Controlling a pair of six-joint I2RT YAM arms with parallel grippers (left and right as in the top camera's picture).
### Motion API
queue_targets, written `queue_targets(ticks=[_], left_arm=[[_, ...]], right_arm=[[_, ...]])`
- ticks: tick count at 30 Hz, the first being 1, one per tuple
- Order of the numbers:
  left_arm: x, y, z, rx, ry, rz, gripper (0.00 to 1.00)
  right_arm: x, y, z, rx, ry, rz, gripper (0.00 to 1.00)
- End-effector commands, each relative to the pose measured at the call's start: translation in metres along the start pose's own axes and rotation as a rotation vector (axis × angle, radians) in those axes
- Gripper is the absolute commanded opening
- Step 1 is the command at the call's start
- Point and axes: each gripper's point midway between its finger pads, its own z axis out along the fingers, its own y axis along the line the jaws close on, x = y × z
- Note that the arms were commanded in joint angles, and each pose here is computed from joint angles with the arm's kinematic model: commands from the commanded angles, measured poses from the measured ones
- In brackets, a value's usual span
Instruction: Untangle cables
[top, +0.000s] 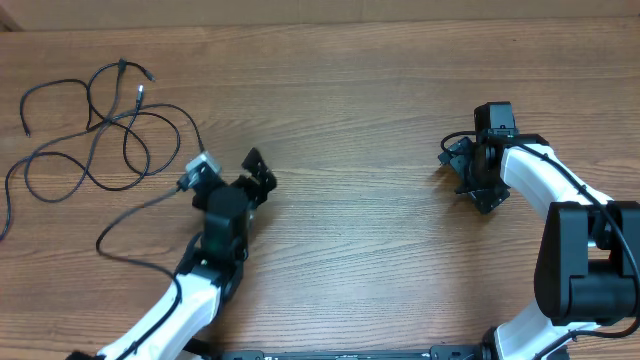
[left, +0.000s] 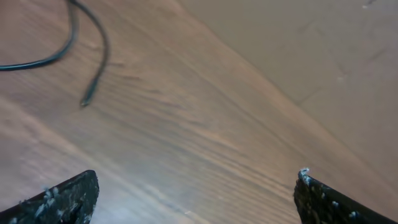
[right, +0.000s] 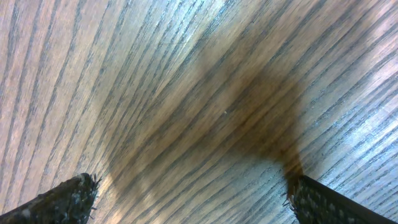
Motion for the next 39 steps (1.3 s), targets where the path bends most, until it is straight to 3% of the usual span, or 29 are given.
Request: queue_targets(ticks=[1,12,22,31,39], left_arm=[[-0.003,0.026,-0.010,-0.045,-0.042,-0.004,1.00],[0.009,0.069,-0.042,-0.013,-0.122,-0.047,1.00],[-0.001,0.079,-0.058,-0.059,-0.147,-0.014,0.99],[0.008,0.090,-0.072,-0.081,-0.096,0.012,1.00],[-0.008,0.077,-0.085,-0.020,-0.155,0.278,1.00]], right_arm=[[0.014,-0.016,0.021,0.046,0.056,0.007,1.00],[0.014,-0.016,0.021,0.046,0.056,0.007,1.00],[0.014,-0.016,0.021,0.046,0.056,0.007,1.00],[0.014,-0.016,0.021,0.046,0.056,0.007,1.00],[0.014,-0.016,0.021,0.046,0.057,0.007,1.00]])
